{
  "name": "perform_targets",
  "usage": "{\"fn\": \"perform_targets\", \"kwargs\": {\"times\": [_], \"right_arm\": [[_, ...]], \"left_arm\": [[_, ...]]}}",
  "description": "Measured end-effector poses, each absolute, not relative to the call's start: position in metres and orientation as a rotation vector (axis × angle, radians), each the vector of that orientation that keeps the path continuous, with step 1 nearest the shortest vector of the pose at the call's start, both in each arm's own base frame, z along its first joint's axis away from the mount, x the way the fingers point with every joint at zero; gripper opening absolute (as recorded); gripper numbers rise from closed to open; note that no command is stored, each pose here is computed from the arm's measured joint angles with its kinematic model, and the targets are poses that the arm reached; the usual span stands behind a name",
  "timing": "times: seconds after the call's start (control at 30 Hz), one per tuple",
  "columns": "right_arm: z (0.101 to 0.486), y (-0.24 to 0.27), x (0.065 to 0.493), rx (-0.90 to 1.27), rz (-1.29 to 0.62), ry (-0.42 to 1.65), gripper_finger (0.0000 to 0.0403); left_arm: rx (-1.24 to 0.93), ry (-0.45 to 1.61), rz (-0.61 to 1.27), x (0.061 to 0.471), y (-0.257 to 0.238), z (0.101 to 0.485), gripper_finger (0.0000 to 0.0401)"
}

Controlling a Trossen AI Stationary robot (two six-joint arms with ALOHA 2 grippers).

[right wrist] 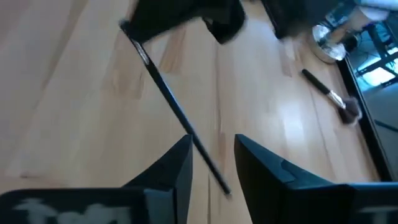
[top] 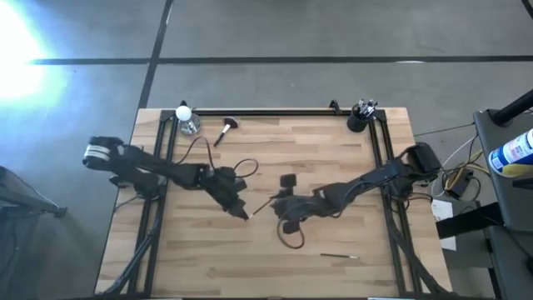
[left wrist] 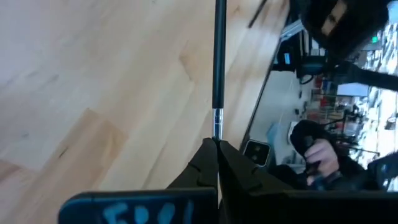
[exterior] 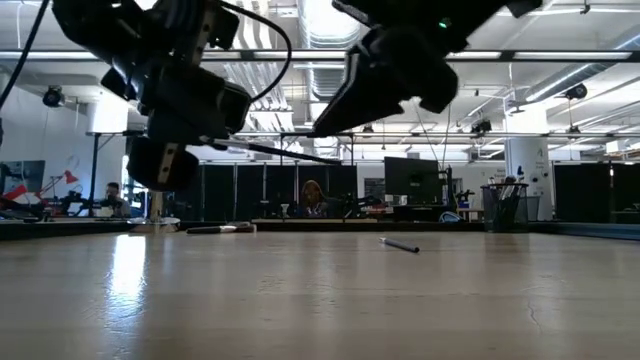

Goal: Put items in baskets/containers
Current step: Put the foundation brush into the mesh organizer

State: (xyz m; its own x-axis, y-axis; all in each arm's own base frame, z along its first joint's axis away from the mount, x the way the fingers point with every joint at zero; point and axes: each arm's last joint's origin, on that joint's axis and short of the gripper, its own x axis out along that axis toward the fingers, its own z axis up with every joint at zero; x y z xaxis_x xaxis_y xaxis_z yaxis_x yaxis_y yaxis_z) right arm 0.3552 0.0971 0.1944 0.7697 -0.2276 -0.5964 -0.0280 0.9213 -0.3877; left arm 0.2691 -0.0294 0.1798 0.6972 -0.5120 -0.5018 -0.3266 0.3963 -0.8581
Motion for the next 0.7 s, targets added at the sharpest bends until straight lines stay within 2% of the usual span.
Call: {"fn": "perform_targets", "kwargs": {"times": [0.4, 0.7], "right_arm": [[0.195, 0.114, 0.405, -0.601, -0.031, 0.91, 0.0122], [0.195, 0.119, 0.421, -0.622, -0.028, 0.925, 0.0087]], "left_arm": [[-1.215, 0.782, -0.14, 0.274, -0.018, 0.183, 0.0001], [-1.209, 0.777, -0.135, 0.274, -0.016, 0.182, 0.0001]]}}
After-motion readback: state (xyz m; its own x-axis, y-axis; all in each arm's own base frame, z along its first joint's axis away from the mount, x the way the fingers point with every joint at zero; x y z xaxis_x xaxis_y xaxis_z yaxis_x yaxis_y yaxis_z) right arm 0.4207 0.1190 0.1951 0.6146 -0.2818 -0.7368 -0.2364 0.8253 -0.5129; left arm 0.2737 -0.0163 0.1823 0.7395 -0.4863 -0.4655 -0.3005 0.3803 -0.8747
